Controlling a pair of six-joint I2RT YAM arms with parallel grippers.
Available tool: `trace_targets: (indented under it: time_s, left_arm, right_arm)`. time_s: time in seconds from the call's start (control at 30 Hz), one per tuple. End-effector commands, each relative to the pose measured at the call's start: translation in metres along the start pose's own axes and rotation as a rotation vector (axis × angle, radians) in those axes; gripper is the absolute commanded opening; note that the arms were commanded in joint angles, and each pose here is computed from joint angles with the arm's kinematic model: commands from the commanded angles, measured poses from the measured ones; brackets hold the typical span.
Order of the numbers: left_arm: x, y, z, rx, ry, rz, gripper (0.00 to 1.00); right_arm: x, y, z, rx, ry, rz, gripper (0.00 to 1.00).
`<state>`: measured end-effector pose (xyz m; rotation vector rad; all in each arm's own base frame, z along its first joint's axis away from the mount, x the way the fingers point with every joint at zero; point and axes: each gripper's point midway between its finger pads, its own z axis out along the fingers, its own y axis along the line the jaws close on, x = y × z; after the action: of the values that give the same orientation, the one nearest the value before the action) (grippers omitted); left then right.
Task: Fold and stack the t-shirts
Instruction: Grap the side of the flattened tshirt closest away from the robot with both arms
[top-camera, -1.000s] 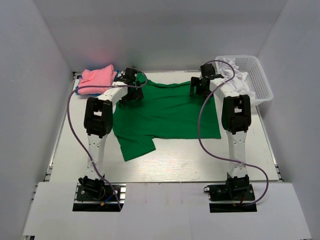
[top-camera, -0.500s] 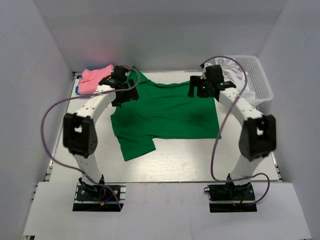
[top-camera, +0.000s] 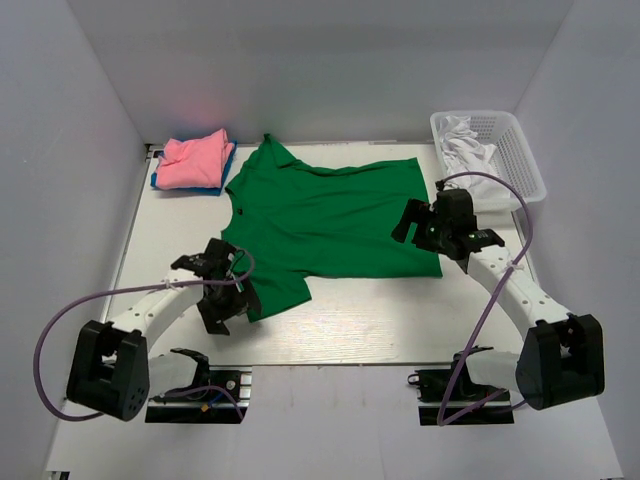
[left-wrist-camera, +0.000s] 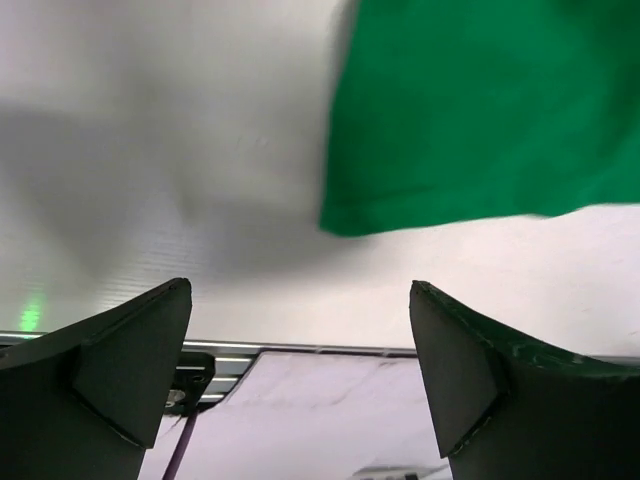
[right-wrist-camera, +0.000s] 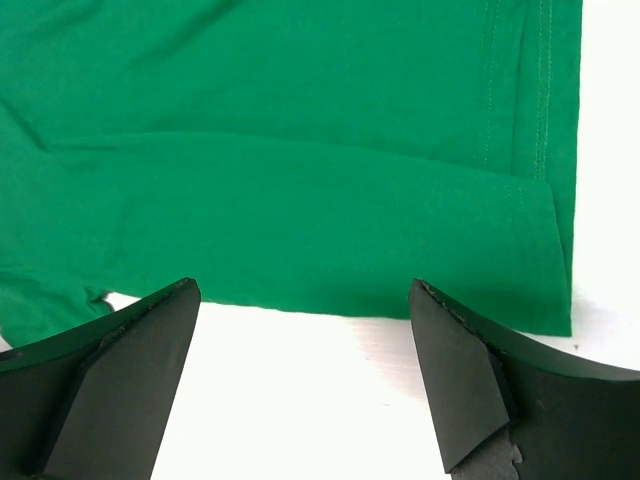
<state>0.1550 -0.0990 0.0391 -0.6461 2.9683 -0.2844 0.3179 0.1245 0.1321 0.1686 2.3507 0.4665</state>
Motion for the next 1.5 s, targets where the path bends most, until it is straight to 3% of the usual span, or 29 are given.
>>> trace_targets:
  time_s: [0.0,0.17,0.33,0.4,0.57,0.6,0.67,0.7,0.77,1.07,1.47]
  left_arm:
    - [0.007,-0.016,0.005,0.107,0.008,-0.017,1.0]
    - [0.009,-0.003,0.024,0.001,0.036,-0.02,1.0]
    - [-0.017,-0.015,0.024,-0.015,-0.025,-0.006,0.99]
    - [-0.024,-0.014,0.027,-0.047,-0.037,0.002,0.94]
    - [-0.016,-0.013,0.034,-0.042,0.012,0.022,0.6]
    - [-0.009,-0.014,0.038,-0.024,0.047,0.02,0.46]
    - [-0.001,-0.017,0.039,0.005,0.083,0.018,0.3]
    - [0.005,-0.014,0.04,0.002,0.101,0.015,0.11]
    - [0.007,-0.012,0.038,0.003,0.1,0.015,0.02]
    - [-0.001,-0.022,0.025,0.05,0.052,0.036,0.0]
    - [0.018,-0.014,0.014,0.042,0.121,0.036,0.0]
  right_arm:
    - [-0.007,0.001,-0.003,0.002,-0.036,0.045,0.9]
    - [-0.009,-0.007,-0.003,0.049,-0.045,0.053,0.9]
    - [-0.012,-0.006,-0.004,0.052,-0.049,0.065,0.9]
    - [-0.013,-0.006,-0.002,0.057,-0.045,0.07,0.9]
    - [-0.012,-0.017,-0.003,0.126,-0.022,0.07,0.9]
    - [-0.012,-0.019,-0.003,0.145,-0.024,0.071,0.9]
    - [-0.011,-0.028,-0.005,0.19,-0.022,0.087,0.9]
    - [-0.012,-0.034,-0.006,0.224,-0.033,0.103,0.9]
    - [-0.009,-0.04,-0.008,0.256,-0.026,0.123,0.9]
    - [0.014,-0.068,-0.02,0.37,-0.022,0.191,0.9]
    - [0.045,-0.106,-0.002,0.521,0.086,0.282,0.9]
